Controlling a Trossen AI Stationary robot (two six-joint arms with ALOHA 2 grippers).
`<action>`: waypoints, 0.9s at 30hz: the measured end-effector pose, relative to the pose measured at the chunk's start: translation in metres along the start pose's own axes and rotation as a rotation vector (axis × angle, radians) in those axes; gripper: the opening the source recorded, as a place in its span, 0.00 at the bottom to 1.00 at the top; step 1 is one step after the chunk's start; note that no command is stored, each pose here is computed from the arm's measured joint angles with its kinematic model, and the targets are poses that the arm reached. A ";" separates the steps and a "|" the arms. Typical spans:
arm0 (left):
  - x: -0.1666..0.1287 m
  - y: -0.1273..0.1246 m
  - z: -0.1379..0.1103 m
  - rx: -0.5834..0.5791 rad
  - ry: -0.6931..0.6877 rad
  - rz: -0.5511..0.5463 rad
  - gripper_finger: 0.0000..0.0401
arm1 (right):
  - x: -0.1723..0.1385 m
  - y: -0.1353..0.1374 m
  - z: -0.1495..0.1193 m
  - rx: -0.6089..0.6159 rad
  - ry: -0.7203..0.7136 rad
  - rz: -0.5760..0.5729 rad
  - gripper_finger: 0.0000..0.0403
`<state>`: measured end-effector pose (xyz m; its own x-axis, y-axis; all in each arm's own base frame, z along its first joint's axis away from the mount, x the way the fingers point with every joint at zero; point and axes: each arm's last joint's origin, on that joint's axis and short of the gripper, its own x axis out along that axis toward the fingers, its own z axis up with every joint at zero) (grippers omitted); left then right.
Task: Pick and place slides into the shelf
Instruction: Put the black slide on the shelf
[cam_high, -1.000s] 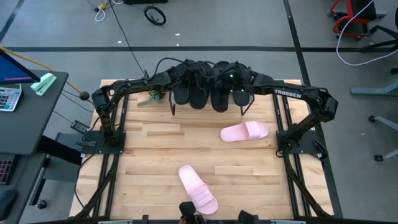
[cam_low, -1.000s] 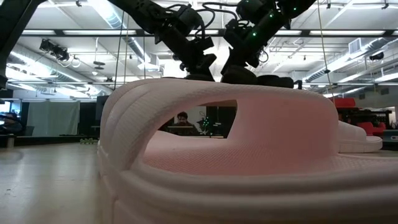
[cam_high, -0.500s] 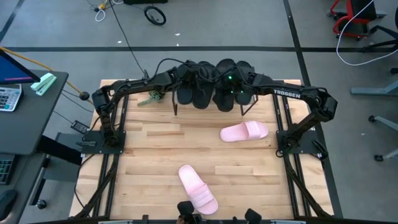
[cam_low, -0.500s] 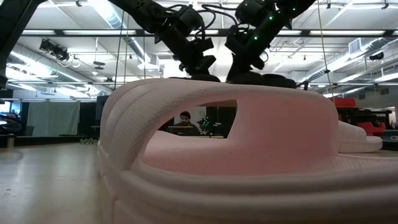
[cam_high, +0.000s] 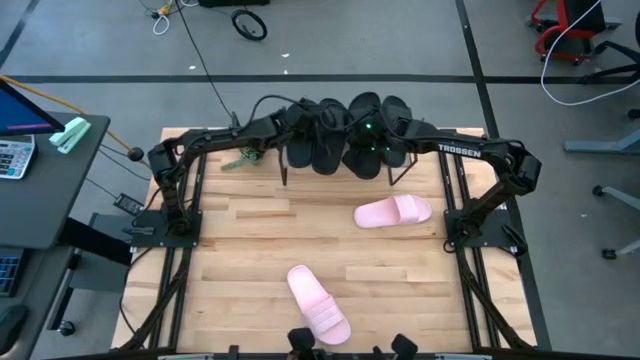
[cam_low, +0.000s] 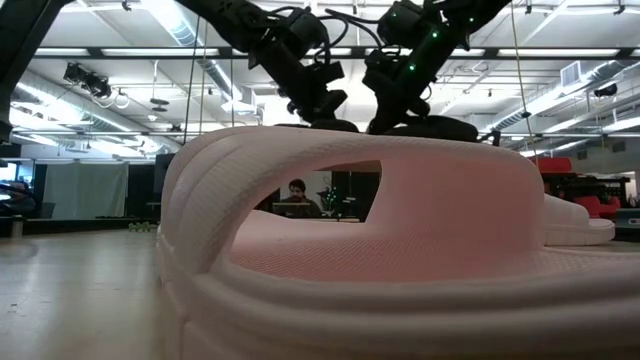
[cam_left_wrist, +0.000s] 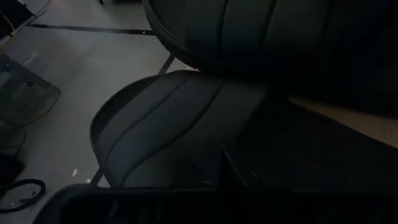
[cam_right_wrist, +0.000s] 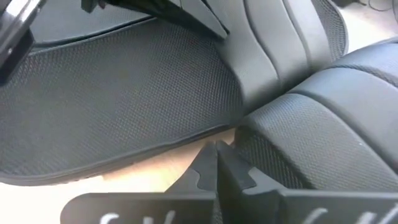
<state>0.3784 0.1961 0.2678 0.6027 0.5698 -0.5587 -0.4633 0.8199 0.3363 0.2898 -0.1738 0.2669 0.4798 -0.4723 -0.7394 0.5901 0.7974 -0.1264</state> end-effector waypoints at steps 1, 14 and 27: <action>-0.001 -0.002 0.001 0.003 -0.003 0.001 0.00 | 0.000 0.000 0.000 -0.001 -0.005 0.006 0.00; -0.026 -0.002 0.016 -0.006 -0.073 0.041 0.00 | -0.014 0.004 0.012 -0.029 -0.141 -0.008 0.00; -0.033 -0.001 0.017 -0.022 -0.058 0.037 0.00 | -0.054 0.010 0.016 -0.039 -0.234 0.037 0.00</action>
<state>0.3696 0.1774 0.2985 0.6214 0.6023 -0.5010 -0.4995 0.7973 0.3389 0.2806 -0.1461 0.3164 0.6411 -0.5129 -0.5709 0.5456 0.8278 -0.1310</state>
